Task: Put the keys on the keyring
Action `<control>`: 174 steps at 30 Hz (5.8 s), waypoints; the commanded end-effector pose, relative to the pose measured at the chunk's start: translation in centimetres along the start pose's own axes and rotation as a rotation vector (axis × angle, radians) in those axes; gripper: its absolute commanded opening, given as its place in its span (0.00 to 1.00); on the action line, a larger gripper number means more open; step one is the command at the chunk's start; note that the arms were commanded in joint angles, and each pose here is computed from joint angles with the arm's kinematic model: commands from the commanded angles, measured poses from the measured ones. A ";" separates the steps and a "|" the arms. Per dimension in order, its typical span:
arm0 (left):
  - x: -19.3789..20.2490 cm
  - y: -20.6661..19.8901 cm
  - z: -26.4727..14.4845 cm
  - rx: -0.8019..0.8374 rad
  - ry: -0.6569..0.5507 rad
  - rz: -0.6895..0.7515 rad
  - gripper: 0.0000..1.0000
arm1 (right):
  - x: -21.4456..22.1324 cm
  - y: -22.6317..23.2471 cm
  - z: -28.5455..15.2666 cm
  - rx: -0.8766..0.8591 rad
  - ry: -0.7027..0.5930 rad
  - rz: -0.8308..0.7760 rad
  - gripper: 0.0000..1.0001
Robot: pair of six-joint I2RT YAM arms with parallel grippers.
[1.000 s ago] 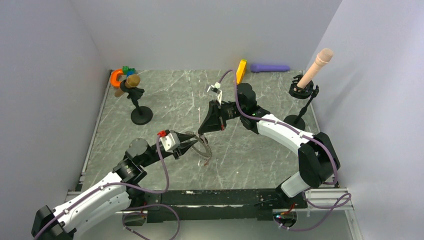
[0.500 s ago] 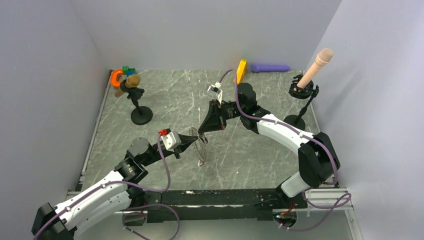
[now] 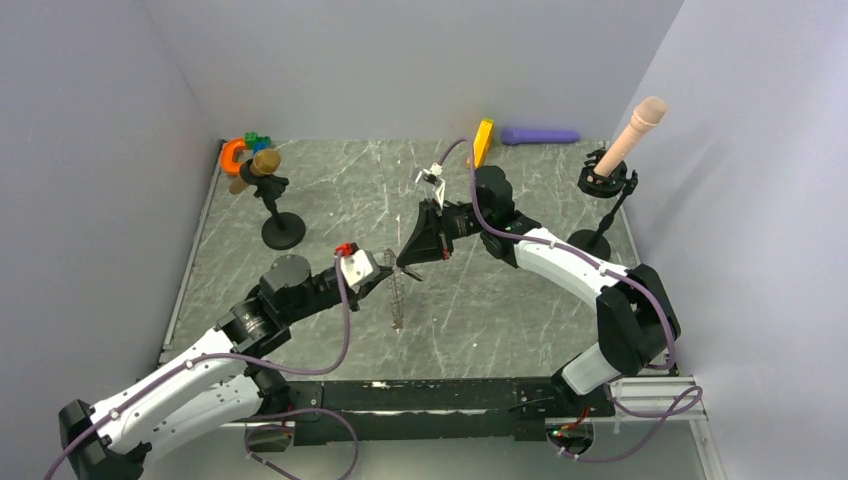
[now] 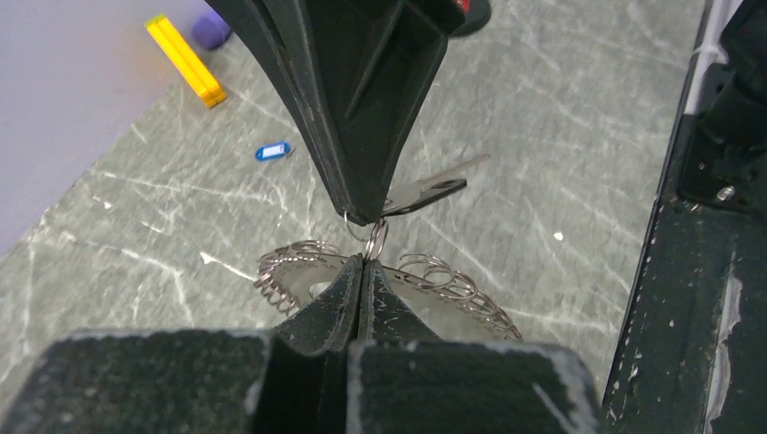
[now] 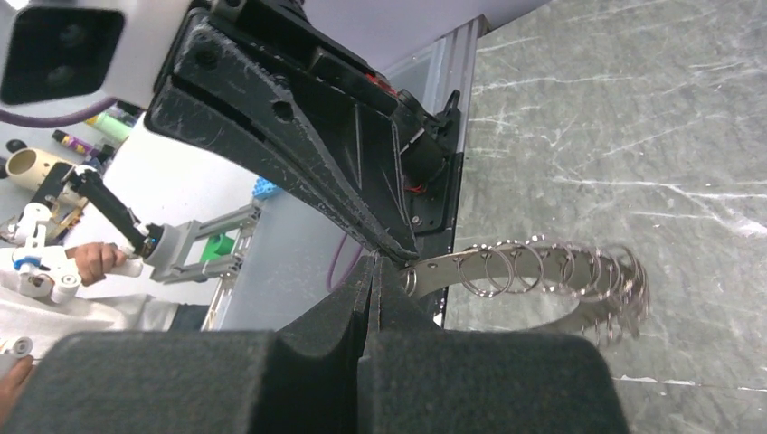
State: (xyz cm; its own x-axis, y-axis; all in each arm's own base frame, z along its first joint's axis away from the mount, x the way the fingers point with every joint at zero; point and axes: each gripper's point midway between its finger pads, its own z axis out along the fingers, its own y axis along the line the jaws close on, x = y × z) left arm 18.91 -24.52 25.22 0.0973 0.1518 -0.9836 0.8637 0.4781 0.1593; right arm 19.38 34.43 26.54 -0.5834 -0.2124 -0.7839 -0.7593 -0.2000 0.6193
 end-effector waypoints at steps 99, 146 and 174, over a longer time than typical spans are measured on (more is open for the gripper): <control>-1.2 -1.2 -1.1 -0.017 -0.394 0.073 0.01 | 0.0 0.9 0.5 -0.093 -0.023 0.038 0.00; -2.3 1.2 1.5 -0.165 0.242 0.178 0.22 | -0.3 -1.4 0.8 0.069 -0.099 0.164 0.00; -3.0 -1.4 -1.7 -0.158 -0.409 0.066 0.40 | -0.5 0.9 0.0 -0.075 -0.095 0.041 0.00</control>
State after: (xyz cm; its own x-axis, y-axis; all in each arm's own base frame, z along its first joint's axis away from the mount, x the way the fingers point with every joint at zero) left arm 17.03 -24.10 23.91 0.2981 -0.0283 -0.9541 0.7667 0.6026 0.2217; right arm 19.13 34.60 26.24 -0.6914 -0.1534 -0.7059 -0.6693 -0.2317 0.7059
